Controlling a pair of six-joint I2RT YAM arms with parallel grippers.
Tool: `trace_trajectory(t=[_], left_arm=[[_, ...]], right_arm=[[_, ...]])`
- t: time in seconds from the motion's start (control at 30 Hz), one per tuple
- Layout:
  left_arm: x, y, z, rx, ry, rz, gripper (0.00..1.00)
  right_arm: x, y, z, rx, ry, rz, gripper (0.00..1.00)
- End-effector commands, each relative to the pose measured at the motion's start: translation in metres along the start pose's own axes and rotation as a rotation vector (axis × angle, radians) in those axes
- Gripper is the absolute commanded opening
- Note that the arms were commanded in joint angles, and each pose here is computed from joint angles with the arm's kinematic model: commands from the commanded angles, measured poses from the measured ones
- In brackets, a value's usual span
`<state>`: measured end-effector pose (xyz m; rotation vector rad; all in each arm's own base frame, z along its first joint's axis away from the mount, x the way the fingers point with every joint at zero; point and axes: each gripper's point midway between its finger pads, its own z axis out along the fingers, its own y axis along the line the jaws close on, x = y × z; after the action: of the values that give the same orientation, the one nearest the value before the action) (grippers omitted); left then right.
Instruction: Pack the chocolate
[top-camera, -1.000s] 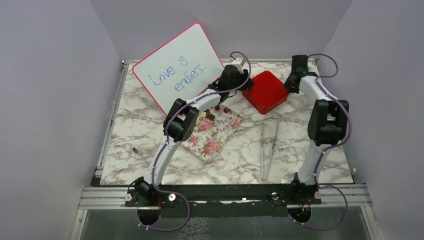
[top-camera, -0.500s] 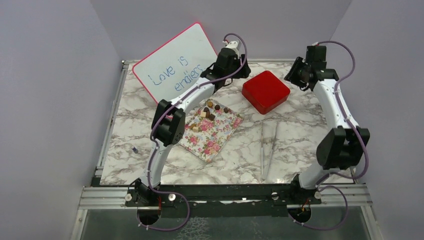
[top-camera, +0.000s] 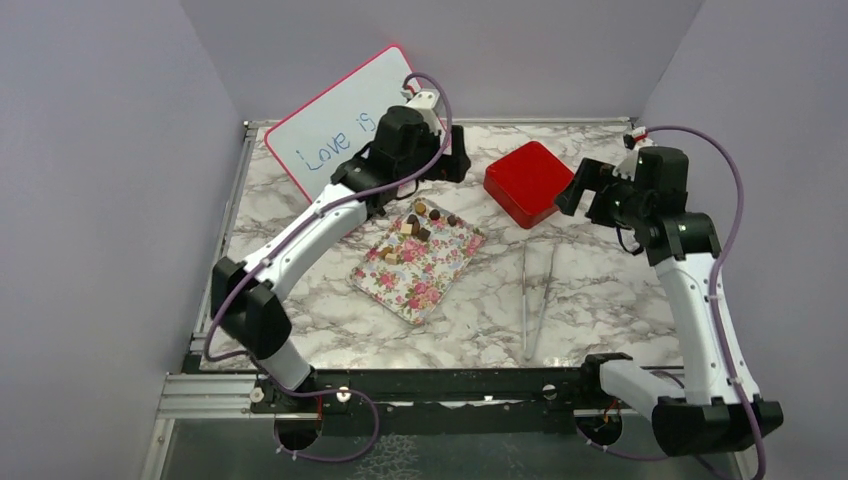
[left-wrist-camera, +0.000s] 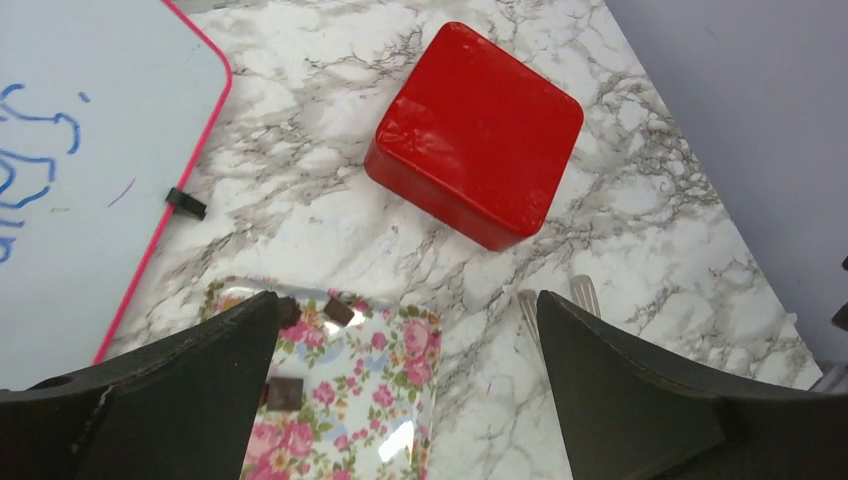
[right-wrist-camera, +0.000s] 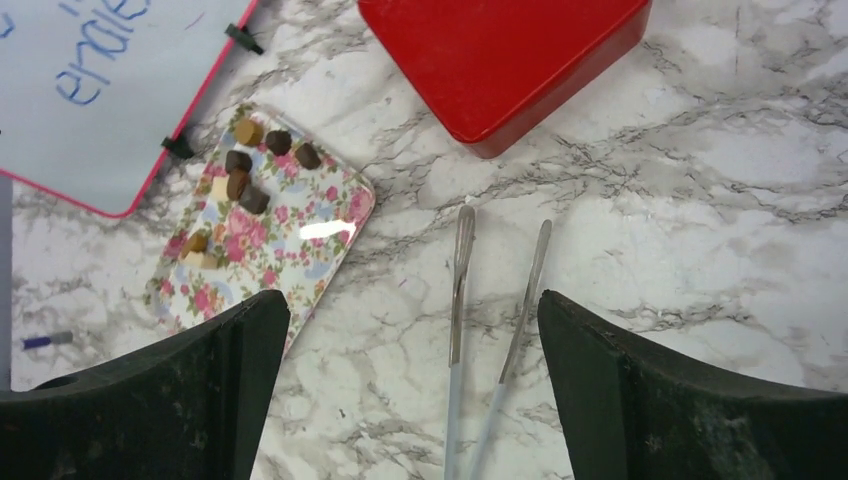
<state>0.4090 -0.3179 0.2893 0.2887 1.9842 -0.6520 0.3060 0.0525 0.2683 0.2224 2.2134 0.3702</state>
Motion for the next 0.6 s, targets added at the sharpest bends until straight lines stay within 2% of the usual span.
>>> trace_trajectory(t=[0.0, 0.13, 0.27, 0.57], left_arm=[[-0.003, 0.000, -0.069, -0.004, -0.019, 0.036, 0.99], [0.001, 0.005, -0.124, -0.016, -0.071, 0.018, 0.99], [0.022, 0.019, -0.149, -0.057, -0.074, -0.032, 0.99], [0.049, 0.029, -0.188, -0.041, -0.132, -0.049, 0.99]], right_arm=[[0.011, 0.015, -0.041, -0.078, -0.014, -0.080, 1.00], [0.008, 0.039, -0.071, -0.200, -0.075, -0.090, 1.00], [0.012, 0.052, -0.089, -0.280, -0.125, -0.084, 1.00], [0.048, 0.061, -0.085, -0.381, -0.042, -0.004, 1.00]])
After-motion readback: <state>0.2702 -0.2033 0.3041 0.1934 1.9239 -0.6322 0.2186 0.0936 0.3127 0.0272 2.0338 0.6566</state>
